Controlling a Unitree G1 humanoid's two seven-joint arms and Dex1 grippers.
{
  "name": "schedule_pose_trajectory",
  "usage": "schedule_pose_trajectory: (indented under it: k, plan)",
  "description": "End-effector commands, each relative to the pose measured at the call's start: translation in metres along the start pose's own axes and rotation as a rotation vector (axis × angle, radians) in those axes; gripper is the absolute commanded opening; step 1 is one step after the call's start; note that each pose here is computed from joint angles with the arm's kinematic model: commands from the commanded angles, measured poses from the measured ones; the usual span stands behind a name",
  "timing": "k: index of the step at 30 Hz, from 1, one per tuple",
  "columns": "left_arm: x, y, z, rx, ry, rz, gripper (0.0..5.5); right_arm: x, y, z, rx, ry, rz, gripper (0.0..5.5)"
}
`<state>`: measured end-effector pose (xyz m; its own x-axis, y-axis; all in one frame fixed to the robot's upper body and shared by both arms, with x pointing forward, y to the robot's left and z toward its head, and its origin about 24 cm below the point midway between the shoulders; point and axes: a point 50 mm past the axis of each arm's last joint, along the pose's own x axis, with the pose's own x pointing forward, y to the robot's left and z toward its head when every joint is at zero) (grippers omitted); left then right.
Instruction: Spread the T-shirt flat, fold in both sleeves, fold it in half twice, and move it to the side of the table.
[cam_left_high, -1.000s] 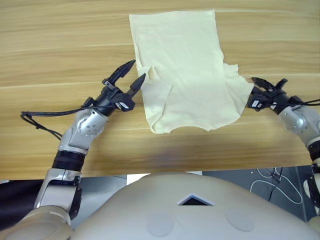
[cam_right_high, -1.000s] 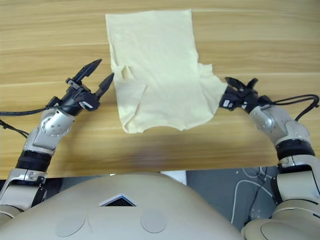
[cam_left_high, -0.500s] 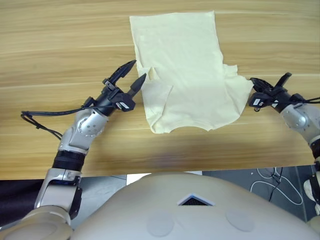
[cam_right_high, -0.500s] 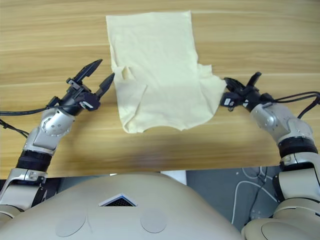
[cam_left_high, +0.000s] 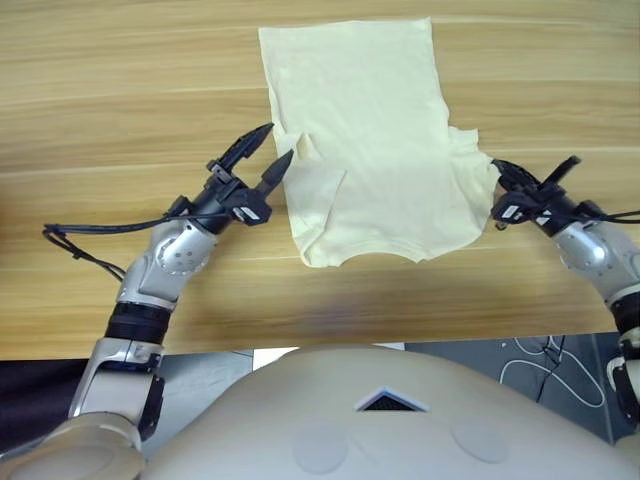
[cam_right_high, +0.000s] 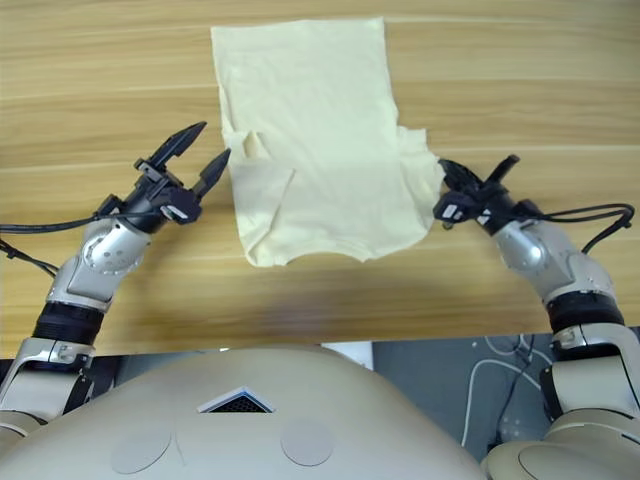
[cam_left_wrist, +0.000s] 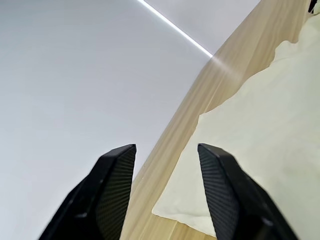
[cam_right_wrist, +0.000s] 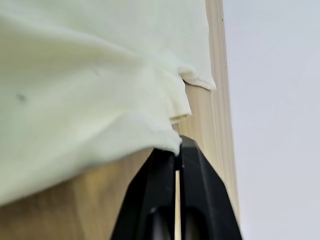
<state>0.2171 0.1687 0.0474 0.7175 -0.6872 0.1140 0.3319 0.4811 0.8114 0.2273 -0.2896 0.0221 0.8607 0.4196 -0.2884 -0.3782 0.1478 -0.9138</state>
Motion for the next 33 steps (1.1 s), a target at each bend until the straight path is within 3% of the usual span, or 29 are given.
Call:
schedule_pose_trajectory:
  k: [1,18,33]
  plan:
    - [0.000,-0.007,-0.001,-0.004,0.007,-0.036,2.32,0.007,-0.009,0.009,0.013,-0.033,-0.077,0.01]
    - [0.004,-0.012,-0.005,-0.024,0.011,-0.038,2.32,0.025,-0.020,0.045,-0.011,-0.186,-0.107,0.01]
    - [0.006,-0.015,-0.006,-0.033,0.007,-0.037,2.32,0.037,0.006,0.059,-0.007,-0.237,0.039,0.01]
